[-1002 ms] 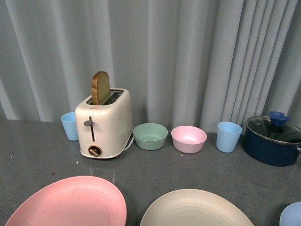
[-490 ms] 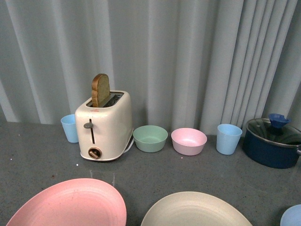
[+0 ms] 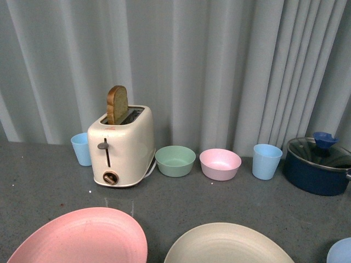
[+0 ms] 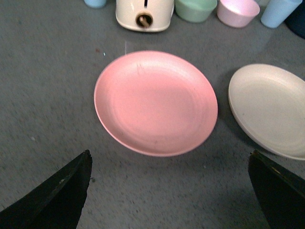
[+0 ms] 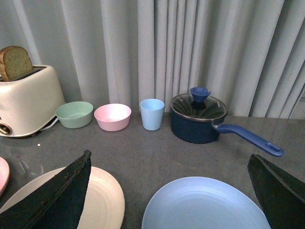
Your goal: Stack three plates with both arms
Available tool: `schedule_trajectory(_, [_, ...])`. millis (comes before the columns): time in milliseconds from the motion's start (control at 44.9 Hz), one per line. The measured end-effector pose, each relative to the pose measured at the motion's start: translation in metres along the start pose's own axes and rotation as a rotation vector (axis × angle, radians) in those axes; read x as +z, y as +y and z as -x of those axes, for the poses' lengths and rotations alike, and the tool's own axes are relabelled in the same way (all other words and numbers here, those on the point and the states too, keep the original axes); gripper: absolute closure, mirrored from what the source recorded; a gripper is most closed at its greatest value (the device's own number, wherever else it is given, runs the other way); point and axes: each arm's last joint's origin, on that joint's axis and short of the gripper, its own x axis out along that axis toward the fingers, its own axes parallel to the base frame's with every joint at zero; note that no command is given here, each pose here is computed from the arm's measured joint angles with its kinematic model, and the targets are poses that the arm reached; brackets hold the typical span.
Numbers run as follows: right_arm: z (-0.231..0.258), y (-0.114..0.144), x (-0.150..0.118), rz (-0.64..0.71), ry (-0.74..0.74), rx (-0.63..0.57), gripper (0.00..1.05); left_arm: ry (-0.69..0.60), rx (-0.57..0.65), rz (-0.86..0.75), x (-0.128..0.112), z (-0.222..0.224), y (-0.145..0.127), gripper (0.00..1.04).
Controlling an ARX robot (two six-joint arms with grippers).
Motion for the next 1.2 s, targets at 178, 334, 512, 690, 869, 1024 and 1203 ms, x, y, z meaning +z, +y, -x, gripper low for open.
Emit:
schedule_trajectory(178, [0.0, 0.0, 0.0, 0.0, 0.0, 0.0, 0.07, 0.02, -0.023, -0.08, 0.054, -0.04, 0.023, 0.07])
schedule_trajectory(334, [0.0, 0.0, 0.0, 0.0, 0.0, 0.0, 0.07, 0.205, -0.012, -0.1, 0.086, -0.088, 0.05, 0.07])
schedule_trajectory(512, [0.0, 0.0, 0.0, 0.0, 0.0, 0.0, 0.07, 0.412, -0.036, -0.108, 0.113, -0.138, 0.074, 0.07])
schedule_trajectory(690, [0.0, 0.0, 0.0, 0.0, 0.0, 0.0, 0.07, 0.565, -0.074, -0.064, 0.12, -0.17, 0.076, 0.07])
schedule_trajectory(869, [0.0, 0.0, 0.0, 0.0, 0.0, 0.0, 0.07, 0.612, -0.125, -0.08, 0.111, -0.189, 0.049, 0.07])
schedule_trajectory(1024, [0.0, 0.0, 0.0, 0.0, 0.0, 0.0, 0.07, 0.613, -0.145, -0.134, 0.088, -0.206, 0.027, 0.07])
schedule_trajectory(1203, [0.0, 0.0, 0.0, 0.0, 0.0, 0.0, 0.07, 0.587, -0.103, -0.197, 0.076, -0.222, 0.027, 0.07])
